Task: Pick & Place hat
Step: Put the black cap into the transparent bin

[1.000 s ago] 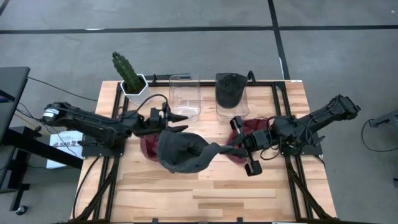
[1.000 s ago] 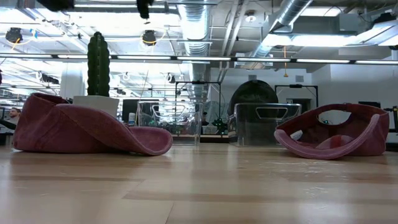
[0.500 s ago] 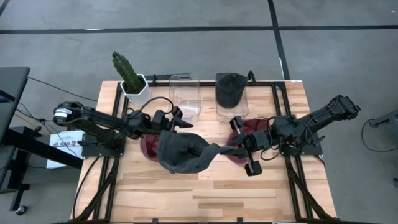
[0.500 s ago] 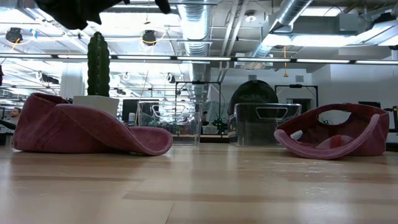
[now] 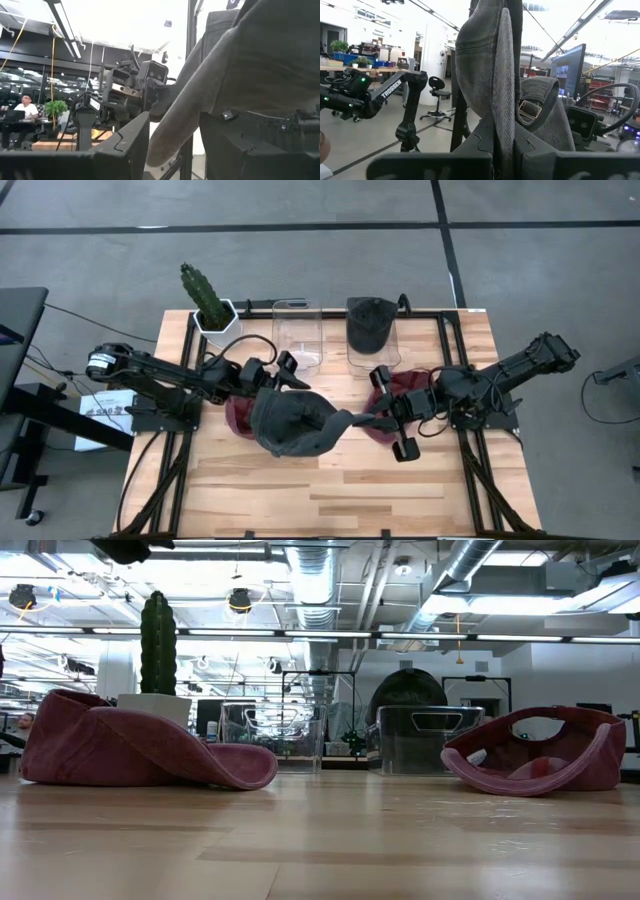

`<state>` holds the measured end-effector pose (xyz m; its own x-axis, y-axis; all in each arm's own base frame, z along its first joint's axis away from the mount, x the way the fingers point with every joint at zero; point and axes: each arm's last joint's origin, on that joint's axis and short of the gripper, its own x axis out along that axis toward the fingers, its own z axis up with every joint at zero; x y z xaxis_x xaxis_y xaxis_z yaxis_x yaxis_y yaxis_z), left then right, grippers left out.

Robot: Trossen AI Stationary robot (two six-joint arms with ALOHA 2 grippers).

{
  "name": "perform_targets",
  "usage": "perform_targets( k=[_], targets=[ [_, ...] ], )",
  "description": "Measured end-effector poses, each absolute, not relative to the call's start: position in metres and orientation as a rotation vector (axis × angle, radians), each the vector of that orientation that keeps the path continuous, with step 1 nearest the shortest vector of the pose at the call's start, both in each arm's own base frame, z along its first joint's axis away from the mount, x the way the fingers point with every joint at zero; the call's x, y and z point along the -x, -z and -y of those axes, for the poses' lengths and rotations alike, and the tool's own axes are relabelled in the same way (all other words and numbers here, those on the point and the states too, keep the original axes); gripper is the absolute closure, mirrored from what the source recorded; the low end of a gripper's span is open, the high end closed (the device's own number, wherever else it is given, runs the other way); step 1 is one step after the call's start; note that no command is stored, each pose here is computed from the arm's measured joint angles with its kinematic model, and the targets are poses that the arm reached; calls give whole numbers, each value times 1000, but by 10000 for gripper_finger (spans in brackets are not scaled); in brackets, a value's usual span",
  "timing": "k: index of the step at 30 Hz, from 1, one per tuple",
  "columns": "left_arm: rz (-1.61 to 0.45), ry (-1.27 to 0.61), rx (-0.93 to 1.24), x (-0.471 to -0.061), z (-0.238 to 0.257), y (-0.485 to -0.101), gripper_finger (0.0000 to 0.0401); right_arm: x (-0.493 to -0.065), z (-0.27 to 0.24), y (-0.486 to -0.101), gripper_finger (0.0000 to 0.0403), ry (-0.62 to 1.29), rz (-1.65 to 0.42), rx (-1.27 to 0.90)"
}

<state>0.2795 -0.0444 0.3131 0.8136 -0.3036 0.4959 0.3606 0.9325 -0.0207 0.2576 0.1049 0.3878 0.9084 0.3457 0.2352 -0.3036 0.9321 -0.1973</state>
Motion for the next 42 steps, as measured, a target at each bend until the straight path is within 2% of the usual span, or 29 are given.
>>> perform_targets(
  k=[6, 9, 19, 31, 37, 42],
  targets=[
    [499, 356, 118, -280, 45, -312, 233, -259, -102, -388, 402, -327, 269, 160],
    [490, 358, 117, -280, 45, -311, 248, -260, -100, -387, 402, -321, 262, 157],
    [477, 407, 104, -280, 46, -310, 383, -259, -98, -389, 400, -327, 269, 141],
    [500, 468, 93, -280, 48, -317, 391, -260, -99, -384, 382, -337, 215, 127],
    [496, 498, 87, -280, 48, -317, 391, -261, -99, -383, 397, -338, 206, 128],
    [489, 515, 85, -280, 49, -317, 377, -261, -99, -383, 391, -335, 206, 127]
  ],
)
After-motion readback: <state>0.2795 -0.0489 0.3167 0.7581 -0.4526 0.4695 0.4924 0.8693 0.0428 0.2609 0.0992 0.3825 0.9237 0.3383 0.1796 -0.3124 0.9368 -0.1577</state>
